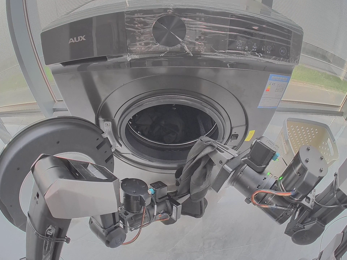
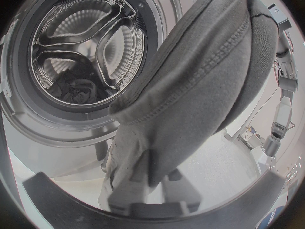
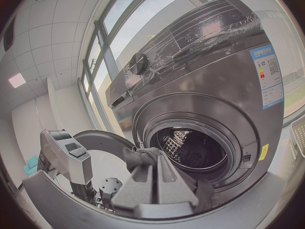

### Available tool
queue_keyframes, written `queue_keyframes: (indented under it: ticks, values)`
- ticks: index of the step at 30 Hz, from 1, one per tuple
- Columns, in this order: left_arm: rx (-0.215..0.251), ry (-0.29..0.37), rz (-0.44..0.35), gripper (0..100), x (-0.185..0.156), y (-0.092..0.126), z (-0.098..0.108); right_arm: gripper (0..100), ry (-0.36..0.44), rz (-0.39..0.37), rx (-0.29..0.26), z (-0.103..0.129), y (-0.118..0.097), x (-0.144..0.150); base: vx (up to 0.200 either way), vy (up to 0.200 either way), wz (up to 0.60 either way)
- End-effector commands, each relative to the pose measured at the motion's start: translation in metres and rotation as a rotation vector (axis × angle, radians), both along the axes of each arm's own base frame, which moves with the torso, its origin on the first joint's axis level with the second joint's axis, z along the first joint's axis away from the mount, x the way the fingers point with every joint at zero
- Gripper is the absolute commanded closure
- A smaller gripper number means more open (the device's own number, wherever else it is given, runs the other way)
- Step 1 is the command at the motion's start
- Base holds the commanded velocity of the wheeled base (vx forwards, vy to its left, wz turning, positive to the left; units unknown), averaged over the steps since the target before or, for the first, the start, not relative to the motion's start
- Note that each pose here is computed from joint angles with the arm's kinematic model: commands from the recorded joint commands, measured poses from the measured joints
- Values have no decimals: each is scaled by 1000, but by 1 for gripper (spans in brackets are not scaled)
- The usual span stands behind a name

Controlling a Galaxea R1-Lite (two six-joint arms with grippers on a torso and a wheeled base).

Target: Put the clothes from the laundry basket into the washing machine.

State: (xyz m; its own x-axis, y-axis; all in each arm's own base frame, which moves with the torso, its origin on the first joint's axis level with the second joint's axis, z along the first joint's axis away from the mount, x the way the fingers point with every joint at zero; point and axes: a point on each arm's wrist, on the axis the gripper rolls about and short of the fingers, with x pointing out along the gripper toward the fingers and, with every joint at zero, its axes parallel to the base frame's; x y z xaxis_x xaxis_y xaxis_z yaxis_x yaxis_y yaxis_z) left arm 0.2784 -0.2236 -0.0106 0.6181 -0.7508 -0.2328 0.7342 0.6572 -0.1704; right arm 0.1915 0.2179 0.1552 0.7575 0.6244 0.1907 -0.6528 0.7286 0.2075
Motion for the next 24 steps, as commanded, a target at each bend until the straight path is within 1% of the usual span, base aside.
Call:
queue_keyframes:
  ticks: [1,7,12,14,15,20,21,24]
  values:
    - [-15,-15,5,100,5,-2,0,100,4,1,-2,-1,-2,-2,0,0,0]
    - [-41,-48,22,100,10,1,15,100,9,-8,-8,-1,-8,-4,0,0,0]
    - [-44,-51,21,100,5,4,23,100,13,-19,-10,-2,-10,-2,0,0,0]
    - [-39,-48,16,100,3,5,23,100,11,-19,-8,-1,-9,-1,0,0,0]
    - [-30,-45,10,0,1,6,21,100,11,-19,-8,-1,-9,-1,0,0,0]
    - [-20,-30,-1,0,-3,5,18,100,11,-20,-8,-2,-8,0,0,0,0]
    - [-10,-17,-18,0,-8,5,15,100,12,-19,-9,-2,-7,0,0,0,0]
    - [-3,1,-78,0,-13,1,10,100,13,-17,-10,-3,-6,1,0,0,0]
